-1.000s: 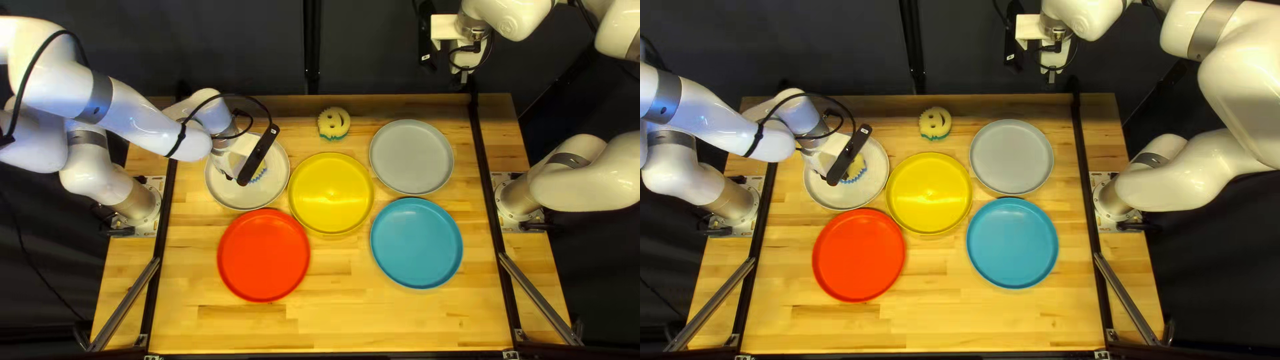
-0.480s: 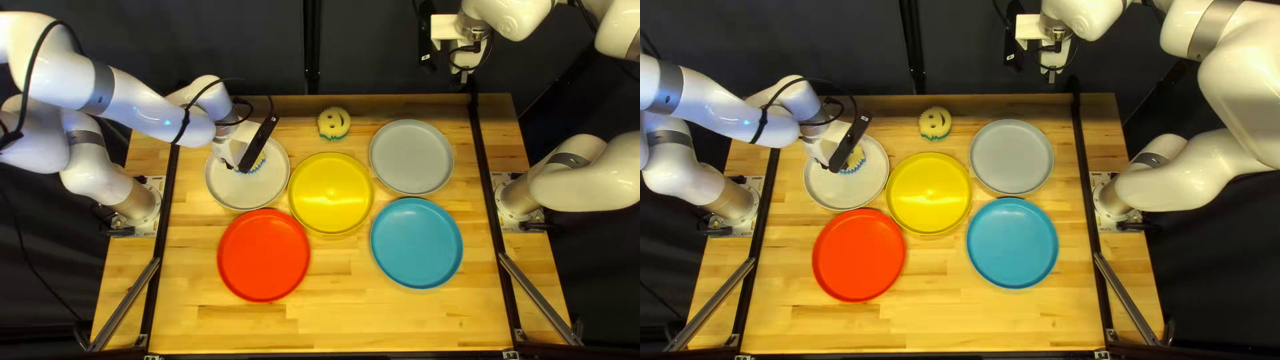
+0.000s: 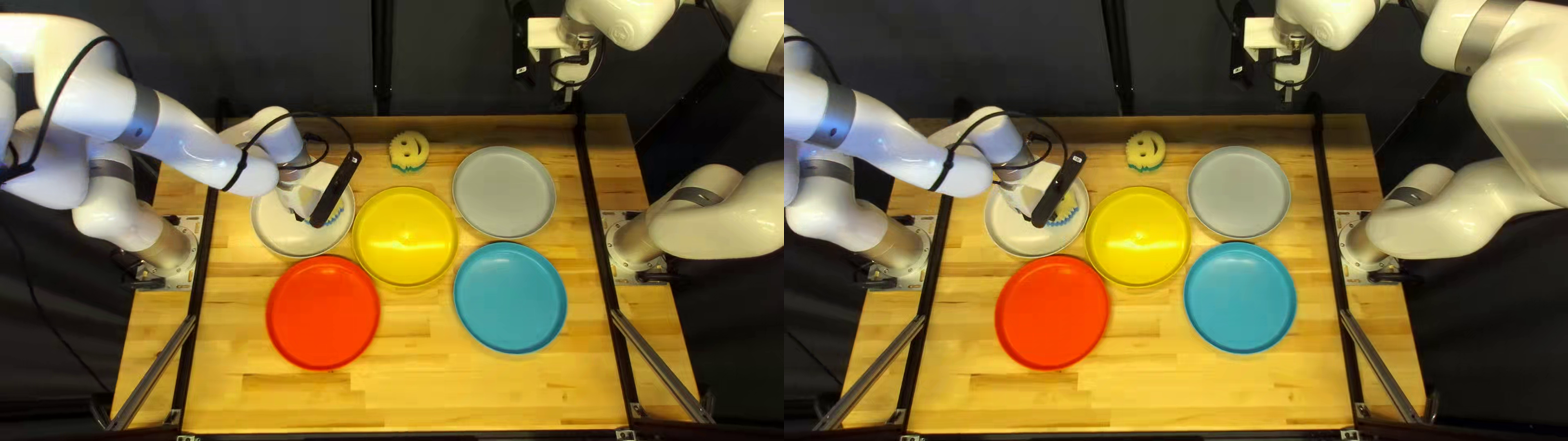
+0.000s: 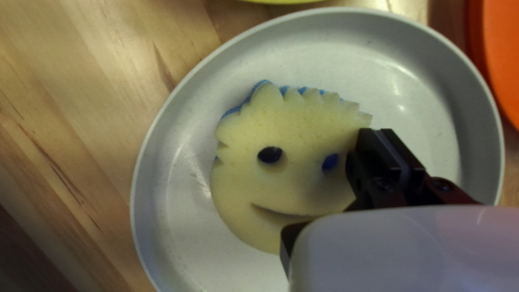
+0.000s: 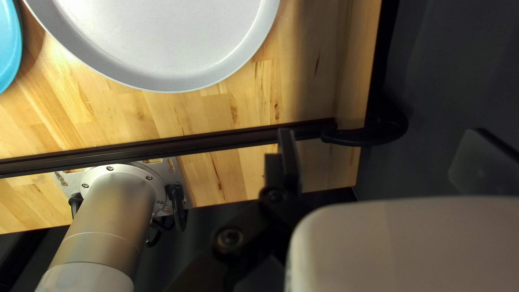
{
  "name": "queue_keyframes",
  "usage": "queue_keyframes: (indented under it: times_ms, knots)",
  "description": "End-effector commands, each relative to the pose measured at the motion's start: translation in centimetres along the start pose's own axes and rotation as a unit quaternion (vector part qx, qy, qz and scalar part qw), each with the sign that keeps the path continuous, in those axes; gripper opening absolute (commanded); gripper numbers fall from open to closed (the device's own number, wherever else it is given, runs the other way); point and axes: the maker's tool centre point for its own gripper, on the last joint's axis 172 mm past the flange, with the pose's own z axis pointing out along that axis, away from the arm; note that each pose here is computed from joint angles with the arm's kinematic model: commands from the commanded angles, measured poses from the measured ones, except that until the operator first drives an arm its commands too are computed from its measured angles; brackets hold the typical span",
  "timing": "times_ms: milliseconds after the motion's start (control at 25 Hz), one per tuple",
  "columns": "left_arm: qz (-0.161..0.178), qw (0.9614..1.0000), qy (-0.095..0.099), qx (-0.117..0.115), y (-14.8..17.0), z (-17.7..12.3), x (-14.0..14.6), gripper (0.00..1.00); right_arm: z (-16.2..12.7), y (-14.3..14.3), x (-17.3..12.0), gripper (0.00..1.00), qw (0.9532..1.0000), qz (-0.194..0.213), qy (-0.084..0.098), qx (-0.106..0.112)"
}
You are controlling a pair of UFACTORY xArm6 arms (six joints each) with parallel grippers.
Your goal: Pick up sponge and scrub the plate
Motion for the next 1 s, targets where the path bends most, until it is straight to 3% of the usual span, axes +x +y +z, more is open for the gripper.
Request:
queue_keyframes:
  times_ms: [40,280,520,800,1000]
  knots:
    - [0.013,0.9996,0.005,0.026,1.3,-1.7,4.3,0.00,0.0,0.0,0.0,1.00,1.0000,0.000,0.000,0.000]
    - [0.040,0.9973,0.027,0.055,3.1,-1.8,9.9,0.00,0.0,0.0,0.0,1.00,1.0000,0.000,0.000,0.000]
    - [0.077,0.9922,0.058,0.079,4.1,1.2,14.2,0.00,0.0,0.0,0.0,1.00,1.0000,0.000,0.000,0.000]
    - [0.102,0.9880,0.090,0.072,4.5,5.4,17.1,0.00,0.0,0.0,0.0,1.00,1.0000,0.000,0.000,0.000]
    - [0.108,0.9879,0.093,0.059,2.7,6.8,16.3,0.00,0.0,0.0,0.0,1.00,1.0000,0.000,0.000,0.000]
